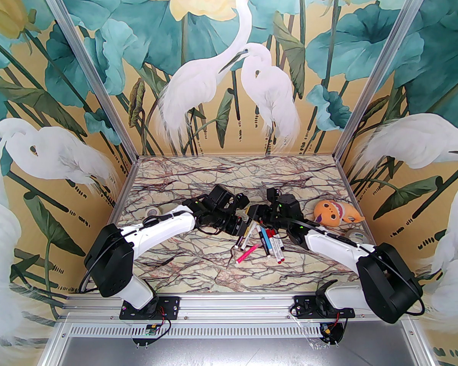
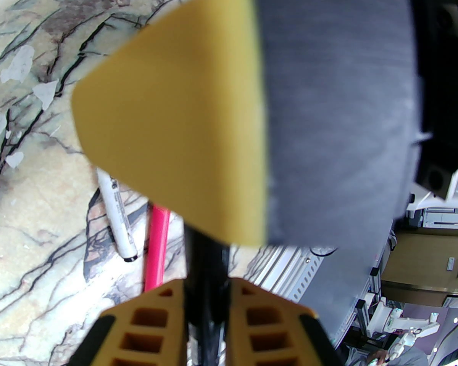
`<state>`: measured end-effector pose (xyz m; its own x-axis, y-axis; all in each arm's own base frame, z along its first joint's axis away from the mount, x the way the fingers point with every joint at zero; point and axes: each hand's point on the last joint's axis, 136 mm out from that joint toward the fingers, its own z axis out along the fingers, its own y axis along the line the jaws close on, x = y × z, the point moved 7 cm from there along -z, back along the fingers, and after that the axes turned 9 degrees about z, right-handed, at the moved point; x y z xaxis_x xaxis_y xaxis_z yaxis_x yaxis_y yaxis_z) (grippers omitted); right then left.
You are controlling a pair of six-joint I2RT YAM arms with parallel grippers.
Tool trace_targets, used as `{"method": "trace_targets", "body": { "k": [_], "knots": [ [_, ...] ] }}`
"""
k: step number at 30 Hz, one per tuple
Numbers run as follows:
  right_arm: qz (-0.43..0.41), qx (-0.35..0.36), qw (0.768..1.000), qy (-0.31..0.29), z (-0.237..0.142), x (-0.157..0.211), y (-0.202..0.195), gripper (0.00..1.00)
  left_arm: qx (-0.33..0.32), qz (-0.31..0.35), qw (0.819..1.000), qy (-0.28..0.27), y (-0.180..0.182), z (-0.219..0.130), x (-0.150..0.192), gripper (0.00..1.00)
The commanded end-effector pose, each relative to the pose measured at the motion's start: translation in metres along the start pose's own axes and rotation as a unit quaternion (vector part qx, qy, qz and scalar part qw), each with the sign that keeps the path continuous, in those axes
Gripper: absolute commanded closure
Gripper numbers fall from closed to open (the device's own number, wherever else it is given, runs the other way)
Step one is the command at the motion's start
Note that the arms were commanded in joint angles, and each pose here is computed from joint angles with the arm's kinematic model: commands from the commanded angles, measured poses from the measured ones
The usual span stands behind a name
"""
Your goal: Open the pen caps
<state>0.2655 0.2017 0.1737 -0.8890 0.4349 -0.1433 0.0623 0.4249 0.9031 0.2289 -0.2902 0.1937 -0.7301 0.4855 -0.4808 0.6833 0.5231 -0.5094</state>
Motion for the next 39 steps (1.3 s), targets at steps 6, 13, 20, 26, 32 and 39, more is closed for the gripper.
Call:
{"method": "trace_targets", "body": {
  "k": [6, 13, 20, 26, 32, 39],
  "knots": [
    [-0.009, -0.021, 1.0, 0.001, 0.003, -0.002, 0.012, 0.73, 0.014, 0.001, 1.0, -0.01, -0.003, -0.002, -0.001, 0.8],
    [-0.008, -0.023, 1.0, -0.001, 0.002, -0.002, 0.014, 0.83, 0.011, 0.0, 1.0, -0.01, -0.002, -0.001, 0.0, 0.81],
    [-0.01, -0.029, 0.999, -0.008, -0.002, -0.002, 0.018, 0.87, 0.018, -0.005, 0.999, -0.032, -0.003, -0.002, 0.002, 0.7],
    [-0.008, -0.045, 0.999, -0.011, -0.008, -0.001, 0.026, 0.88, 0.029, -0.009, 0.998, -0.056, -0.005, -0.005, 0.004, 0.65],
    [0.003, -0.06, 0.998, -0.013, -0.009, -0.001, 0.028, 0.89, 0.043, -0.012, 0.996, -0.08, -0.007, -0.005, 0.003, 0.65],
    [0.017, -0.077, 0.997, -0.017, -0.009, 0.0, 0.029, 0.89, 0.045, -0.015, 0.993, -0.104, -0.007, -0.008, 0.004, 0.7]
  ]
}}
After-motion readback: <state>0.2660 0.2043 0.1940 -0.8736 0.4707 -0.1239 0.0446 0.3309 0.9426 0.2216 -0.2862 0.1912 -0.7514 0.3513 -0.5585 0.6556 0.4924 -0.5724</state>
